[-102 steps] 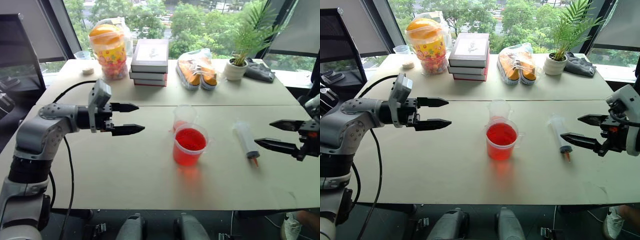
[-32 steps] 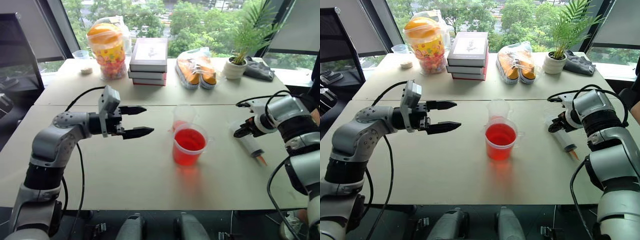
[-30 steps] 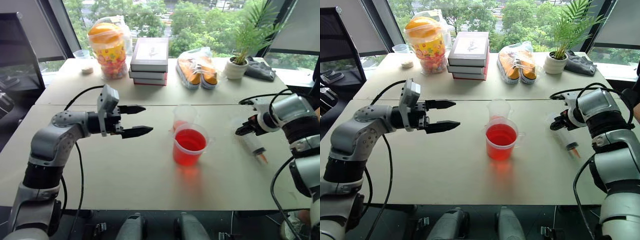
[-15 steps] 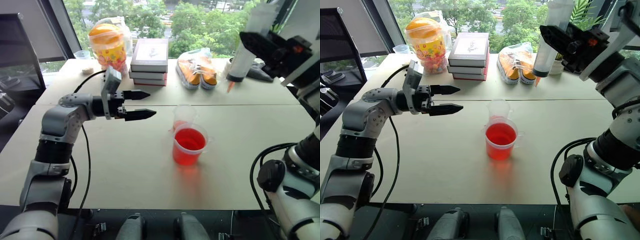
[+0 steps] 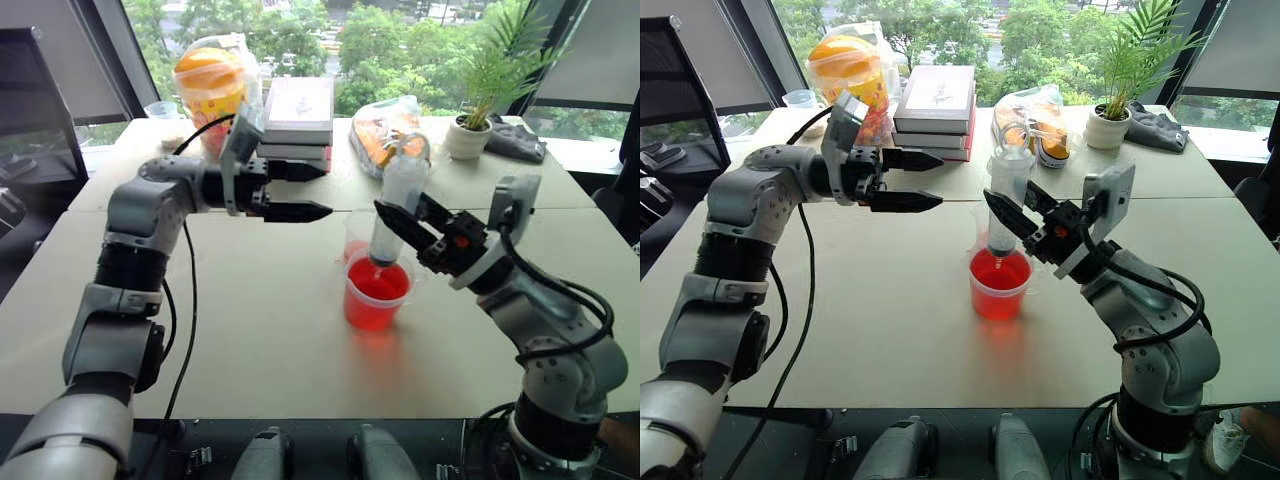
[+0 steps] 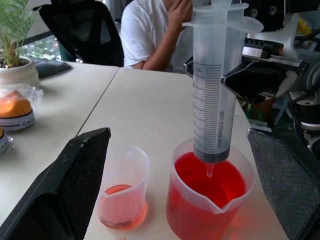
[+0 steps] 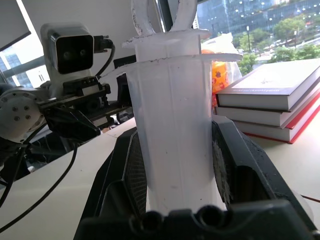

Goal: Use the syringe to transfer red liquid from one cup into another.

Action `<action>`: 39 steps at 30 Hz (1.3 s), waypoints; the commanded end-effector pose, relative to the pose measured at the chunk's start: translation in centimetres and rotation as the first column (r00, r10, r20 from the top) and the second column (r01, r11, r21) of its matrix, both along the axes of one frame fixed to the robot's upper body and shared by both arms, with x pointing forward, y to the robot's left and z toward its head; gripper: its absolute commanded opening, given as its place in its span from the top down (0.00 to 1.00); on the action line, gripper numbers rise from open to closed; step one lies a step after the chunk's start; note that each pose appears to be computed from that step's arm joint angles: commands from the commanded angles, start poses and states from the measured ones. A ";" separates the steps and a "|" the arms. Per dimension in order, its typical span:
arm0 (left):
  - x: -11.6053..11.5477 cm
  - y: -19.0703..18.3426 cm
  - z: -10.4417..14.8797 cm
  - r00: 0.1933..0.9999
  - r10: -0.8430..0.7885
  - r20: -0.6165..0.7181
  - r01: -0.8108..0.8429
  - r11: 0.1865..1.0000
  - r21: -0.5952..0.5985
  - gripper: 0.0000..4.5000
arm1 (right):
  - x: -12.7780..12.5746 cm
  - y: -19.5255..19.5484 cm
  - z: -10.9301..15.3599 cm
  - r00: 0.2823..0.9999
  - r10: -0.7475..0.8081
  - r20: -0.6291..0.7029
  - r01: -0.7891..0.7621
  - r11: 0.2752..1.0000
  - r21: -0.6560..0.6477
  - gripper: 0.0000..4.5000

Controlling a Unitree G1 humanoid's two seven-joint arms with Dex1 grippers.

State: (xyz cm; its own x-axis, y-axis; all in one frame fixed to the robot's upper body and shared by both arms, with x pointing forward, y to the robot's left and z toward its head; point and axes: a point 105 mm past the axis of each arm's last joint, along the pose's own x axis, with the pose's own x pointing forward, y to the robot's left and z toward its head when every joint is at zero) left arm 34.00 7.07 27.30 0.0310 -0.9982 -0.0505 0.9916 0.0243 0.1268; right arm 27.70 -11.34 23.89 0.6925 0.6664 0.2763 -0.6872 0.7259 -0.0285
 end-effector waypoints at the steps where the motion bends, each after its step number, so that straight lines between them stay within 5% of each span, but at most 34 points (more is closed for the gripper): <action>1: -0.6 -1.3 1.9 0.996 -0.055 0.065 0.056 0.998 -0.023 0.00 | -0.6 0.3 0.3 0.997 -0.008 0.075 0.010 1.000 -0.025 0.69; 19: -1.4 -6.8 3.0 0.981 -0.178 0.080 0.184 0.980 -0.079 0.00 | 0.0 -0.1 -1.6 0.997 -0.047 0.066 0.053 0.995 -0.087 0.69; 22: -1.4 -7.3 2.8 0.981 -0.182 0.062 0.187 0.979 -0.085 0.19 | 0.0 0.0 -1.6 0.997 -0.048 0.068 0.054 0.995 -0.089 0.69; 29: -1.7 -7.9 1.7 0.980 -0.191 0.048 0.194 0.979 -0.066 0.99 | -0.2 0.0 -1.5 0.996 -0.046 0.070 0.052 0.994 -0.094 0.69; 39: -2.0 -7.7 3.2 0.978 -0.192 0.083 0.200 0.975 -0.096 1.00 | -0.3 0.7 -2.8 1.000 -0.005 0.015 0.007 0.997 -0.081 0.69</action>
State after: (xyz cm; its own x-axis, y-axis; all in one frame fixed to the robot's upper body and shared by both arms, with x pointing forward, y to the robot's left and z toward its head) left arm 32.64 -0.64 28.43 -0.1481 -0.9887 0.0238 0.9813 -0.1439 0.1279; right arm 27.90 -11.45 20.84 0.7276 0.6522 0.2128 -0.6494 0.7548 -0.0931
